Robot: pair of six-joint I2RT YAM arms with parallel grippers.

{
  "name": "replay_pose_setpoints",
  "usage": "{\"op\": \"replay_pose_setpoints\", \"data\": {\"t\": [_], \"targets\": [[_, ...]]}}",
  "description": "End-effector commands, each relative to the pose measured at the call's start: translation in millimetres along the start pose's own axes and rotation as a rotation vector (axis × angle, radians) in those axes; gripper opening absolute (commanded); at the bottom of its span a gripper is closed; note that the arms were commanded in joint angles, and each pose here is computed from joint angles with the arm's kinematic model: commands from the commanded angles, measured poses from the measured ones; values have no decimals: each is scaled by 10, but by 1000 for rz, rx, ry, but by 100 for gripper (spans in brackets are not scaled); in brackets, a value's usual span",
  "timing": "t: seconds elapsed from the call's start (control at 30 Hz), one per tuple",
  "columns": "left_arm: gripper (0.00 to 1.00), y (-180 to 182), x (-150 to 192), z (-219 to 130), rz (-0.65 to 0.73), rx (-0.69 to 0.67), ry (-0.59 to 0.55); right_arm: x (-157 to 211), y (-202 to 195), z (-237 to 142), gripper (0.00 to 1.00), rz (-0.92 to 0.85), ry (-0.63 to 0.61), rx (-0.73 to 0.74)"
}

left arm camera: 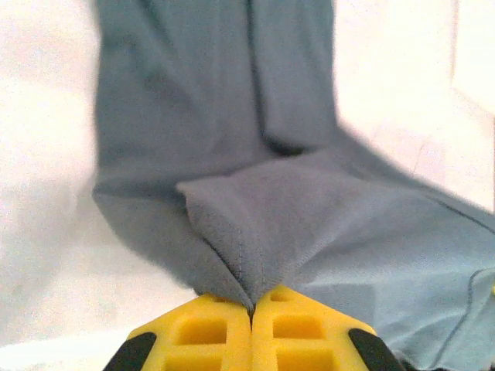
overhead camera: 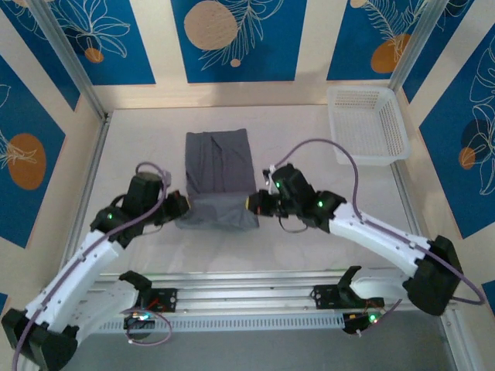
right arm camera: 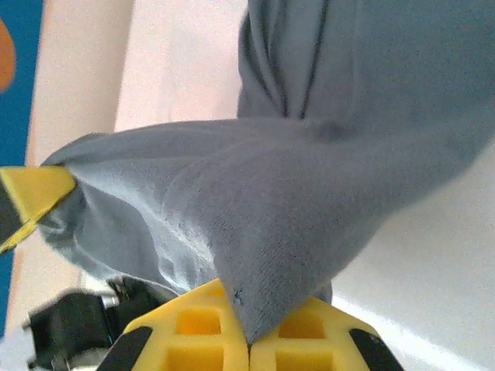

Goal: Fold the inside-out t-shirt

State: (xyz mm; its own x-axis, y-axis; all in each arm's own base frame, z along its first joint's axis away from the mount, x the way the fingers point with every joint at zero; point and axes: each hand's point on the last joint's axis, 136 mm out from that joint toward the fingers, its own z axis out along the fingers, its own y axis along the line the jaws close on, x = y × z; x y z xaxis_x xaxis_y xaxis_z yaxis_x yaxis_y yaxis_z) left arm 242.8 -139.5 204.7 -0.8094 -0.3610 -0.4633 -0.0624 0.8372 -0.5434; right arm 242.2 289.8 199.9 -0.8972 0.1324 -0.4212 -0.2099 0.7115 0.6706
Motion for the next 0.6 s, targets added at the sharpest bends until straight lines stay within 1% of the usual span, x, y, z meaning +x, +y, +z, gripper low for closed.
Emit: {"op": "replay_pose_setpoints", "data": {"t": [0.0,0.1,0.23,0.33,0.4,0.43,0.47,0.5,0.57], "targets": [[0,30,-513,159,41,-102,-116,-550,-13,130,0,-75,-66,1],[0,-16,-860,485,26,-94,-133,-1018,-90,340,0,-56,-78,-8],[0,106,-1252,995,14,-138,-125,-1452,-209,622,0,-50,-78,-5],[0,233,-1544,1366,9,-169,-142,-1758,-367,852,0,-24,-91,1],[9,261,-1769,1577,-10,-146,-132,-1949,-572,1028,1,17,-93,20],[14,300,-1854,1640,-19,-156,-127,-2019,-612,1090,17,21,-86,11],[25,334,-1943,1694,-17,-164,-129,-2060,-645,1161,41,20,-58,2],[37,388,-2010,1741,-16,-179,-130,-2120,-659,1179,53,13,-31,13],[52,468,-2084,1760,-24,-176,-130,-2205,-689,1102,60,-16,-12,76]]}}
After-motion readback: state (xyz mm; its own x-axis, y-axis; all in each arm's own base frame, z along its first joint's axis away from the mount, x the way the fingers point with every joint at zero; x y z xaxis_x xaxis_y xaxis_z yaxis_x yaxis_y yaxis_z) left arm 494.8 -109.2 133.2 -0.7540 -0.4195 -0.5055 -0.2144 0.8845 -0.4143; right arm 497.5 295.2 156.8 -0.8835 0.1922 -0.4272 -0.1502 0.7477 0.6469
